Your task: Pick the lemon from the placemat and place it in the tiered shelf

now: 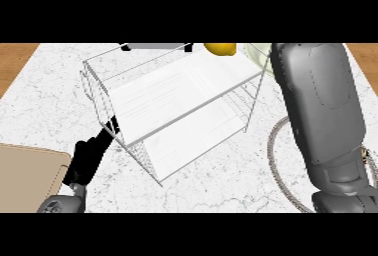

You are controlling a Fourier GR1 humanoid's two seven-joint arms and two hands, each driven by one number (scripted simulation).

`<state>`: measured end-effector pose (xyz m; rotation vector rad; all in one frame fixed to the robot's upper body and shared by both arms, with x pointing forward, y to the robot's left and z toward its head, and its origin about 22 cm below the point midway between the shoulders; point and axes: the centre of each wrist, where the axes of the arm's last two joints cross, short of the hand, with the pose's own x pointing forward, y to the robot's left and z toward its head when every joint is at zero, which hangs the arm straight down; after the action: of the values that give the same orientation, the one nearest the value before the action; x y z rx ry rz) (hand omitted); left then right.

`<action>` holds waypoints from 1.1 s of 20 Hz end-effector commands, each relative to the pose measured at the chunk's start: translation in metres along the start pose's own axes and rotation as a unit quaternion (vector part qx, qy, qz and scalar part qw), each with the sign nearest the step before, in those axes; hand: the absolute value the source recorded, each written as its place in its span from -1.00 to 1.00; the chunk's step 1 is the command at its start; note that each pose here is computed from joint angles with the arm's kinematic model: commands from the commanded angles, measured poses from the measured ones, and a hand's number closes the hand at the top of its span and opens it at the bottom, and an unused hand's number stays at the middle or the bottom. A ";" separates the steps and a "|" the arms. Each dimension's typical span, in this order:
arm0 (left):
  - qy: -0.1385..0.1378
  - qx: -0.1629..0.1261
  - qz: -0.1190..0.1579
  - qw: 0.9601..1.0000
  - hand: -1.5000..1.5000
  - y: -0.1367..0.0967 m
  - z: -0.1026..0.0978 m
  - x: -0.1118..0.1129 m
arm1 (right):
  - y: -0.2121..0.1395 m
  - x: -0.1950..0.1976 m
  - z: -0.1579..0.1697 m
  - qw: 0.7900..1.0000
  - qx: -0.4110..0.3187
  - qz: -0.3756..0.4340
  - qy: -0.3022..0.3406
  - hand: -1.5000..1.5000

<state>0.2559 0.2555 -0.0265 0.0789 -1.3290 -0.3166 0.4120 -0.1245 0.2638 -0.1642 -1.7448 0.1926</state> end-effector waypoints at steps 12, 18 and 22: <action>0.020 0.029 0.009 0.999 0.00 0.005 0.012 -0.024 | -0.162 -0.054 0.031 0.975 -0.210 -0.037 0.062 -1.00; 0.014 0.026 0.003 1.000 0.00 0.004 0.012 -0.003 | -0.244 -0.073 0.077 0.984 -0.176 -0.026 0.022 -1.00; 0.019 0.021 -0.002 1.000 0.00 0.016 0.018 -0.015 | -0.276 -0.082 0.090 0.987 -0.160 -0.016 0.017 -1.00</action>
<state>0.2414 0.2684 -0.0294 0.1162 -1.3413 -0.2798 0.3556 -0.3791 0.2365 -0.3750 -1.7061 -0.1557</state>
